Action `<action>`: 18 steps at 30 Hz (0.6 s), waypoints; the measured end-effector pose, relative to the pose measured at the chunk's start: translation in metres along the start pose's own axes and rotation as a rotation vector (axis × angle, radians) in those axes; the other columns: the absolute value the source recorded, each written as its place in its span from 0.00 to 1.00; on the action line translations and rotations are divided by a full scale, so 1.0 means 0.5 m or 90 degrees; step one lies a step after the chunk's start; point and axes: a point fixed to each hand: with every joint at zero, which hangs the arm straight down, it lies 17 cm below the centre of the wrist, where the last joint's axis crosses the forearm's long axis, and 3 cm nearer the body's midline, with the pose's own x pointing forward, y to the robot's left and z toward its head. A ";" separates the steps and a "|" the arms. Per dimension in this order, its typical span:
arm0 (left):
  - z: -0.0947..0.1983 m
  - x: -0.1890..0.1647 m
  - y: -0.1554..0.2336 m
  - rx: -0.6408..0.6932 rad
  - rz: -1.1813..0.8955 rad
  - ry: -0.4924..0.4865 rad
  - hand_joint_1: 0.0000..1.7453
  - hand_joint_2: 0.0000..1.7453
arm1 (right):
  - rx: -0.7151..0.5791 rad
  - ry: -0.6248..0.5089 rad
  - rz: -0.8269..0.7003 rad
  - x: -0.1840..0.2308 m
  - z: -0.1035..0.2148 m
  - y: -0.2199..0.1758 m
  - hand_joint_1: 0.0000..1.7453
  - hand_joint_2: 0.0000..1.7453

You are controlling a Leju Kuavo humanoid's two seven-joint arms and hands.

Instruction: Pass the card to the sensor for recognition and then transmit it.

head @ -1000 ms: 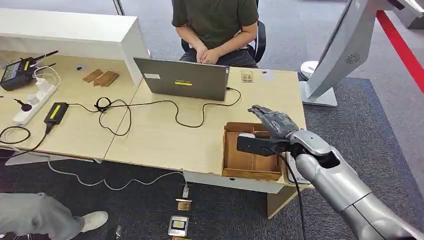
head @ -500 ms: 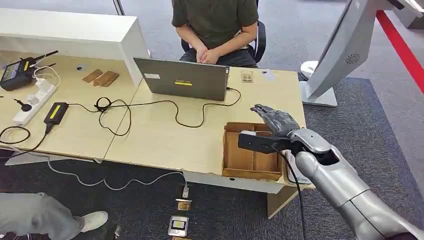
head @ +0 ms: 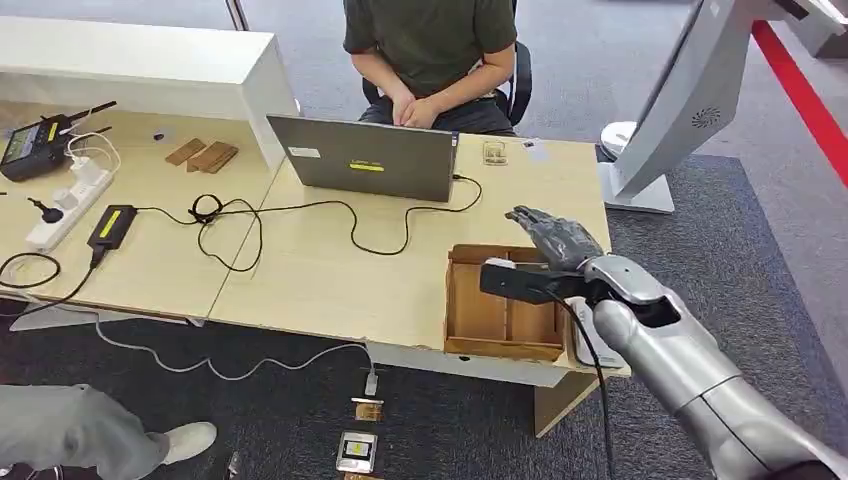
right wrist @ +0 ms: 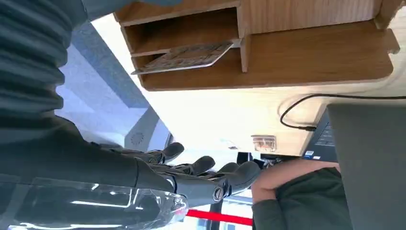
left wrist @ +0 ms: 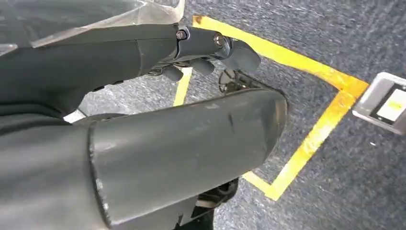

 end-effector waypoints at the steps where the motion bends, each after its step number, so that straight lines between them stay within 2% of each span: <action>1: 0.000 -0.002 0.001 0.002 0.000 0.004 0.00 0.00 | -0.002 -0.003 0.001 0.002 -0.001 -0.001 0.00 1.00; 18: -0.002 -0.027 0.024 0.042 -0.029 0.049 0.00 0.00 | -0.012 -0.033 0.012 0.042 -0.027 -0.032 0.00 1.00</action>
